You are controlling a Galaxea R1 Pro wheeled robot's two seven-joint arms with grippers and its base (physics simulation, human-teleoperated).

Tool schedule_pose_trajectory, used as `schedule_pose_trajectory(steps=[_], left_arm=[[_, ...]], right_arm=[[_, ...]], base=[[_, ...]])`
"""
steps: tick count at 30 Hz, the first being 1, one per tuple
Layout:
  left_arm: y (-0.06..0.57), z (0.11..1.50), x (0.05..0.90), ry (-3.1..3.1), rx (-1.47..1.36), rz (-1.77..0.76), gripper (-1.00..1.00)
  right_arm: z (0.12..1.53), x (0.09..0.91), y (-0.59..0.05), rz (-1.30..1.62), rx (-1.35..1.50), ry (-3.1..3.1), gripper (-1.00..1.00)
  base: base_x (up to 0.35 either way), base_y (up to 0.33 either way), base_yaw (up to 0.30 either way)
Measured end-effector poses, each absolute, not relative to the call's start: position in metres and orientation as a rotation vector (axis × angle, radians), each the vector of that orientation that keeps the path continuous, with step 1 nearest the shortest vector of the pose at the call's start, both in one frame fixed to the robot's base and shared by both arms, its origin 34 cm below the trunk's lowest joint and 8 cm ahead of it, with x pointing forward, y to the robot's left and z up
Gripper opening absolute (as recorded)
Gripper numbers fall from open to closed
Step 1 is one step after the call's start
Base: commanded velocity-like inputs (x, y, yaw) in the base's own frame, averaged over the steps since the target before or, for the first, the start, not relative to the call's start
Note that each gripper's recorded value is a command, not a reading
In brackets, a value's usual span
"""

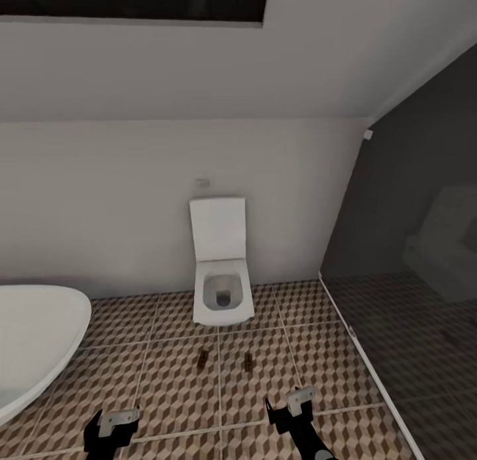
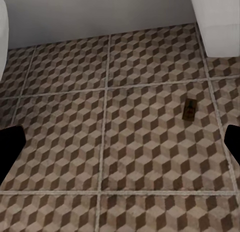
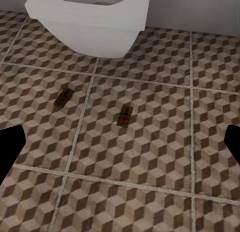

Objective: Take the four mousetraps from the cabinet in the bathroom and place them on the bathroom floor. Make sure all four end up on the same floor surface, and ensure that at least two of them are either under or directly next to the same bathroom sink.

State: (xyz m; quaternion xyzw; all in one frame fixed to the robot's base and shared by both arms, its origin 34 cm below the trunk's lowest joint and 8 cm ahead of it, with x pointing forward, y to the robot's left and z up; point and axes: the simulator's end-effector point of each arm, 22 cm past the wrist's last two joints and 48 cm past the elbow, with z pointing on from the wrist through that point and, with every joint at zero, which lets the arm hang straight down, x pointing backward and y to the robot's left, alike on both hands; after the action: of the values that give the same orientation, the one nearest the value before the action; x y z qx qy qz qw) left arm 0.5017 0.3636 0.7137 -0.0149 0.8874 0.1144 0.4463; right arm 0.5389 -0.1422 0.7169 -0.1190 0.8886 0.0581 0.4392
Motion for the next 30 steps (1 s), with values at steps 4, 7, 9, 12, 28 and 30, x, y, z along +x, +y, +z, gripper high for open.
schedule_pose_trajectory(steps=[4, 7, 9, 12, 28, 30], left_arm=[[0.362, 0.716, 0.503, 2.195, -0.038, 0.281, 1.00], [0.363, 0.715, 0.503, 2.203, -0.039, 0.282, 1.00], [0.363, 0.716, 0.504, 2.201, -0.040, 0.282, 1.00], [0.363, 0.718, 0.505, 2.198, -0.040, 0.282, 1.00], [0.365, 0.728, 0.512, 2.173, -0.045, 0.283, 1.00], [0.365, 0.730, 0.513, 2.169, -0.045, 0.283, 1.00]], right_arm=[[0.720, 0.541, -0.142, 0.144, -0.296, 2.202, 1.00], [0.722, 0.542, -0.141, 0.144, -0.296, 2.197, 1.00], [0.723, 0.543, -0.141, 0.143, -0.296, 2.194, 1.00], [0.725, 0.544, -0.141, 0.143, -0.296, 2.189, 1.00], [0.737, 0.551, -0.142, 0.137, -0.296, 2.162, 1.00], [0.738, 0.551, -0.142, 0.136, -0.296, 2.160, 1.00]], base=[[0.000, 0.000, 0.000], [0.000, 0.000, 0.000], [0.000, 0.000, 0.000], [0.000, 0.000, 0.000], [0.000, 0.000, 0.000], [0.000, 0.000, 0.000]])
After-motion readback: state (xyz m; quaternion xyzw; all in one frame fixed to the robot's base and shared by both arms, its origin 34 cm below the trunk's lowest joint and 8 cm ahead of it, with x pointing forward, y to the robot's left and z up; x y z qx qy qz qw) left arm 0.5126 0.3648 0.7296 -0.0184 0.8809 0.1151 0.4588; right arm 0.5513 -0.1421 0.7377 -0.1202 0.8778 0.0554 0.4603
